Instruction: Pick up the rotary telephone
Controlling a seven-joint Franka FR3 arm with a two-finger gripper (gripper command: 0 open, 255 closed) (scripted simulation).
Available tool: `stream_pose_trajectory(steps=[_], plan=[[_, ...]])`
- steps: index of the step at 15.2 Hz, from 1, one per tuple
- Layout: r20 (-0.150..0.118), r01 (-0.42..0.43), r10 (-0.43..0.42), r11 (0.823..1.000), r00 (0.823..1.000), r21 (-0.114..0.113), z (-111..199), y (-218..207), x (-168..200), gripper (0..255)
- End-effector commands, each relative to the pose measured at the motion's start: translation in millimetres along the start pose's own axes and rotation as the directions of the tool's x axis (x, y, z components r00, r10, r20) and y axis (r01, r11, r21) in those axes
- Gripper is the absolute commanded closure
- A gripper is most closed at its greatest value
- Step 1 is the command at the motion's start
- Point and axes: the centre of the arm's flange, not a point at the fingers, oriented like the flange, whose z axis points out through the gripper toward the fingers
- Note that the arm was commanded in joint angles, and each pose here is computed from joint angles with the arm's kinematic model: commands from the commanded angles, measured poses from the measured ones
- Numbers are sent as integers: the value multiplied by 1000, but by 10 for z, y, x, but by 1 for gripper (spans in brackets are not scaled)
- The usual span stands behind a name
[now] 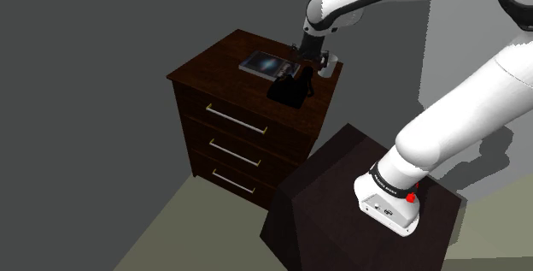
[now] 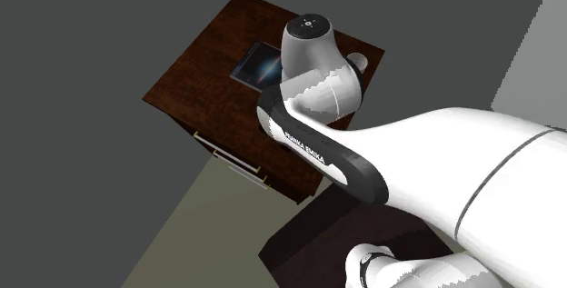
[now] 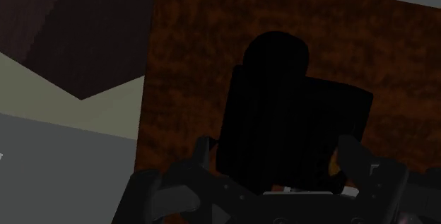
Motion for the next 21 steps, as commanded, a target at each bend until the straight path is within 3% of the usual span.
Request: stream_pose_trajectory(steps=[1, 8, 9, 18, 21], plan=[[2, -19, 19, 1000, 1000, 0, 123, -7, 37, 0], [2, -19, 19, 1000, 1000, 0, 417, -13, 49, 0], [2, -19, 19, 1000, 1000, 0, 418, -20, 44, 255], [2, -19, 19, 1000, 1000, 0, 417, -13, 49, 255], [2, -19, 19, 1000, 1000, 0, 259, -10, 42, 255]])
